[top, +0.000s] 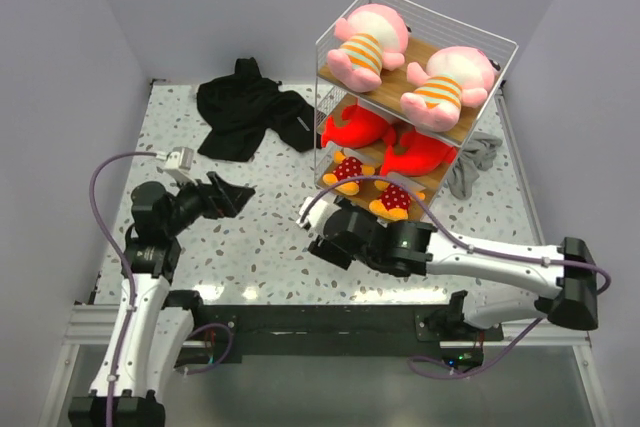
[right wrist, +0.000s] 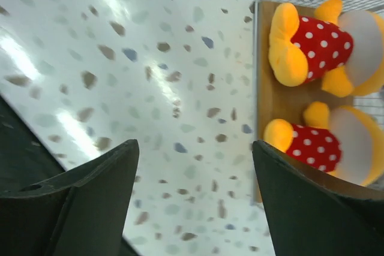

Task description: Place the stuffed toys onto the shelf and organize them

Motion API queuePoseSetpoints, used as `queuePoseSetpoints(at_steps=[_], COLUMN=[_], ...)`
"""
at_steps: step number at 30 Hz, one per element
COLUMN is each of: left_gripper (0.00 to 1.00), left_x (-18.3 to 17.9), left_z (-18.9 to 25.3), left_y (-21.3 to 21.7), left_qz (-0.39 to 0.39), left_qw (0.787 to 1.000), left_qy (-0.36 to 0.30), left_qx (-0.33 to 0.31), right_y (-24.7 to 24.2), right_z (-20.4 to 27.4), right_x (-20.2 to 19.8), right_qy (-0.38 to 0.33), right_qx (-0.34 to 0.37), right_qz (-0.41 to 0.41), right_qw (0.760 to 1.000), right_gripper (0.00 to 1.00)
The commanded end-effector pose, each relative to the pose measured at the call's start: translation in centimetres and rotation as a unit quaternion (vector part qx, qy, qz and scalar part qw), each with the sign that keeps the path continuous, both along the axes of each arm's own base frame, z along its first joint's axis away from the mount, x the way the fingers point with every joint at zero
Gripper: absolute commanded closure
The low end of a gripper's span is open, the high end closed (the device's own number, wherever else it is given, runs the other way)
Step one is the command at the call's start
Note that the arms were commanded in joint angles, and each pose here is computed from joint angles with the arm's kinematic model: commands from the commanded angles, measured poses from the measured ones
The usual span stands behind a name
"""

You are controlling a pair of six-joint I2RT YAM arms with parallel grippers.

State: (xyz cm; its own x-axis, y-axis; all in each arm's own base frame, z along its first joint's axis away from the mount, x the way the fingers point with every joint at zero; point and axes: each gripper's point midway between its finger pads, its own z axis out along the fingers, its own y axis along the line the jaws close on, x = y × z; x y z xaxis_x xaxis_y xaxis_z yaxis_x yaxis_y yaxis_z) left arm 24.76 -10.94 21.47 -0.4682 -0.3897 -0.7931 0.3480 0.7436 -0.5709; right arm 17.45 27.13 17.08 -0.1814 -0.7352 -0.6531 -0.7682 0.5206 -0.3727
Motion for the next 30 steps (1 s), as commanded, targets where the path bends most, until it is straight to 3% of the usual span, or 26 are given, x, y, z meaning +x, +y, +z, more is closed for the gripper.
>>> queuePoseSetpoints(at_steps=[1,3,6,11,16,24,30], left_gripper=[0.00,0.00,0.00,0.00,0.00,0.00,0.00], left_x=[-0.9,-2.2,-4.3,-7.9,-8.9,-8.4,-8.2], left_z=[4.7,6.2,8.6,11.5,12.1,11.8,11.9], left_y=[-2.6,-3.6,-4.3,-5.7,-6.1,-6.0,-6.0], left_qz=[-0.063,-0.095,-0.131,-0.201,-0.220,-0.213,-0.209], left_qw=[0.994,0.989,0.980,0.960,0.951,0.953,0.955], left_qy=[-0.083,-0.112,-0.150,-0.196,-0.216,-0.214,-0.211], left_qx=[0.024,0.022,0.017,-0.005,-0.013,-0.015,-0.018], right_y=[2.2,2.3,1.4,-1.5,-4.9,-8.2,-8.8], right_z=[6.2,9.6,12.8,15.4,17.1,17.8,18.1], right_x=[-2.7,-4.0,-6.0,-6.7,-6.4,-4.9,-4.4], right_qy=[0.082,0.106,0.134,0.146,0.139,0.089,0.066], right_qx=[0.214,0.306,0.389,0.474,0.543,0.565,0.558], right_qz=[-0.037,-0.033,-0.005,-0.035,-0.076,-0.125,-0.129], right_qw=[0.973,0.946,0.911,0.868,0.825,0.810,0.817], right_gripper=[0.16,0.11,0.02,0.01,0.01,0.01,0.01])
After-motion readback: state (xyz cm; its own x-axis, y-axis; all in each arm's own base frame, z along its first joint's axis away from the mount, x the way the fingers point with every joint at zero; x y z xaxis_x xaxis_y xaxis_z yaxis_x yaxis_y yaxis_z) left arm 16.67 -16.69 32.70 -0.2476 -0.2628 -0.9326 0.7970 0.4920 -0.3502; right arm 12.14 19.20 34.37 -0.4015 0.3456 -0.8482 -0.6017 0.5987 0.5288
